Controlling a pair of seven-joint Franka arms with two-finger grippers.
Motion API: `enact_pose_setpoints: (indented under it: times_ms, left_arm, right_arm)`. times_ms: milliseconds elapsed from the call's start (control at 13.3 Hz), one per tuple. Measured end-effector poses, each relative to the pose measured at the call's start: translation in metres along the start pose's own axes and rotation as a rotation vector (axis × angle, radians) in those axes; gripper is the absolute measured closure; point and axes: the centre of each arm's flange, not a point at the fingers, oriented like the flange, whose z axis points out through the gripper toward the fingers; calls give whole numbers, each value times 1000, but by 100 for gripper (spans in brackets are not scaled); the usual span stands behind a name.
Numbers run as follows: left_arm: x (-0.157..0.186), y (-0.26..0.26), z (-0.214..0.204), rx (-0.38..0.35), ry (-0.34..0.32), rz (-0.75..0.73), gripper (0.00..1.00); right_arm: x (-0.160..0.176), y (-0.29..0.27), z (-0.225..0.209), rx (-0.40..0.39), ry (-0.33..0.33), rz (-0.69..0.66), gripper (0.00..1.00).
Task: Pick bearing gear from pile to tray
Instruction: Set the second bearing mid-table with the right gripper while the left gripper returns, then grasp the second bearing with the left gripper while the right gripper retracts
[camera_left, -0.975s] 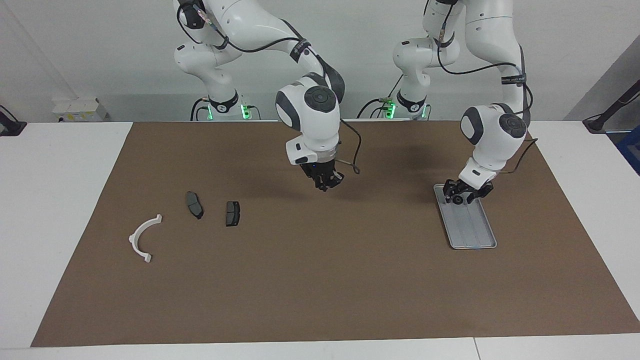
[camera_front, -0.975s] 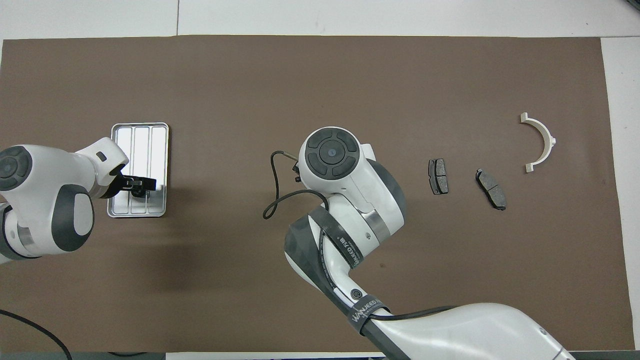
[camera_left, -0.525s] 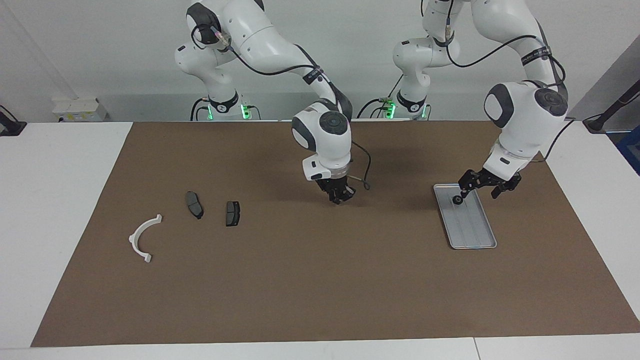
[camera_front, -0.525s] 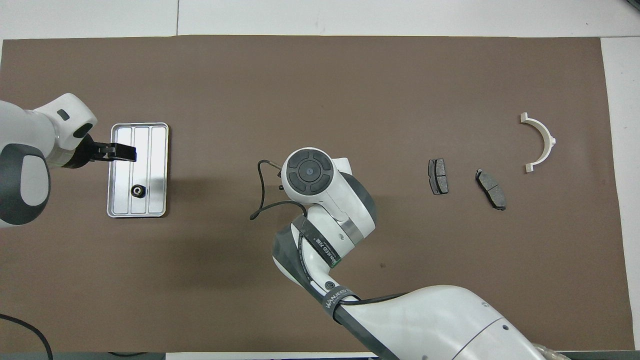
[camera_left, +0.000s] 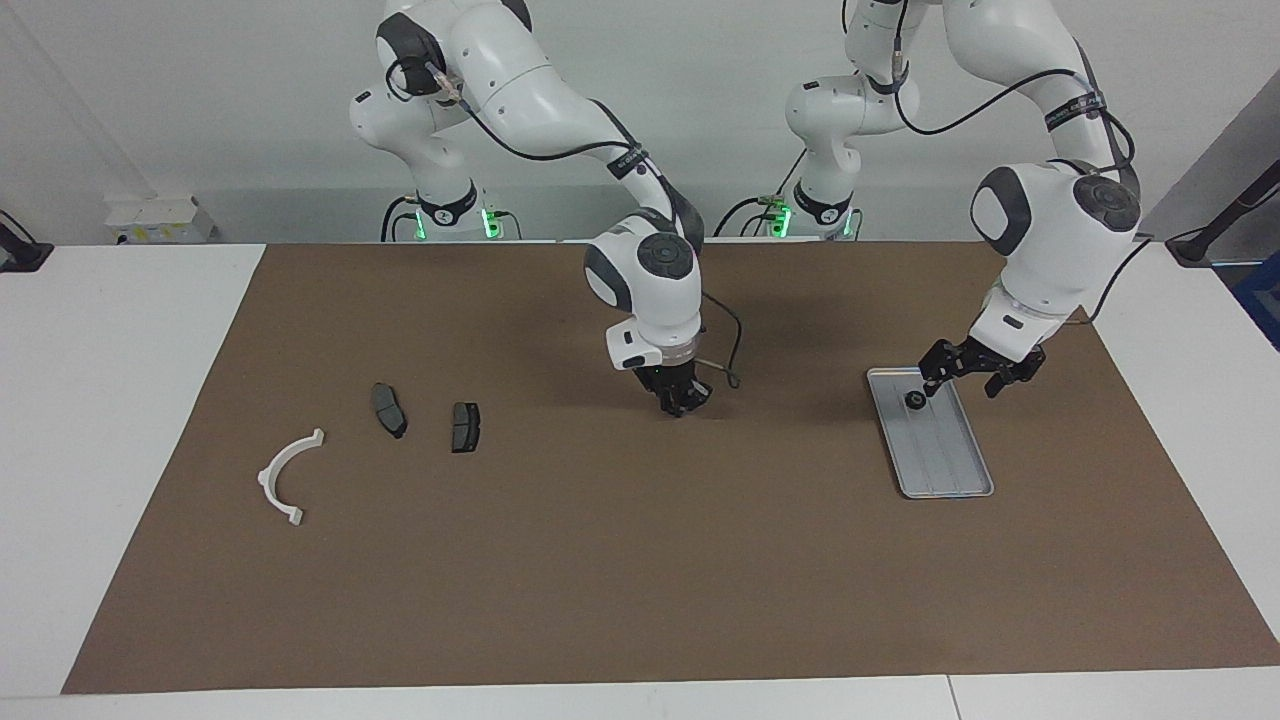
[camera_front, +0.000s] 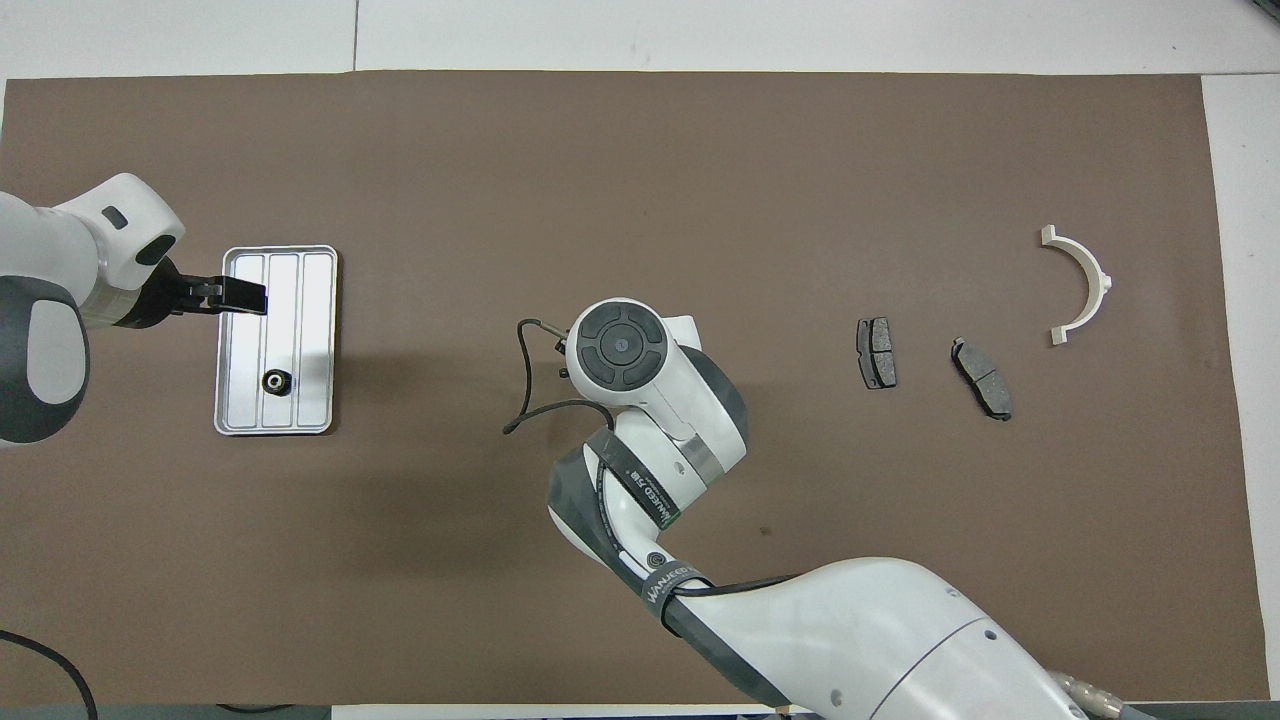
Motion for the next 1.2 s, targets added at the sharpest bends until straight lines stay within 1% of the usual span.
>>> enact_pose_setpoints:
  times_ms: [75, 225, 300, 375, 450, 525, 600, 675, 825, 975, 1125, 1200]
  left_arm:
    - [0, 0, 0, 0, 0, 0, 0]
    - [0, 0, 0, 0, -1, 1, 0]
    - [0, 3, 1, -1, -2, 0, 0]
    - [0, 13, 3, -2, -6, -10, 0]
    - [-1, 34, 7, -4, -11, -39, 0]
    - [-2, 65, 11, -7, -12, -69, 0]
    - [-5, 106, 14, -11, -9, -101, 0]
    - [-10, 149, 15, -18, 0, -134, 9]
    - [-24, 222, 14, -39, 28, -179, 10]
    - [-42, 279, 14, -61, 42, -210, 10]
    - [-59, 321, 19, -54, 52, -226, 6]
    - [-66, 338, 26, -44, 62, -236, 9]
  right_arm:
    - [3, 0, -1, 1, 2, 10, 65]
    - [20, 1, -9, 11, 13, 32, 41]
    - [35, 2, -18, 4, 16, 52, 32]
    - [54, 5, -31, -9, 17, 66, 19]
    - [75, 10, -51, -23, 15, 60, 7]
    - [98, 18, -74, -33, 14, 42, 0]
    - [121, 28, -99, -39, 14, 16, 0]
    - [142, 42, -123, -40, 16, -22, 0]
    - [174, 70, -157, -43, 19, -108, 0]
    - [208, 98, -173, -49, 18, -200, 0]
    - [243, 128, -181, -54, 16, -302, 0]
    - [258, 144, -183, -59, 11, -345, 0]
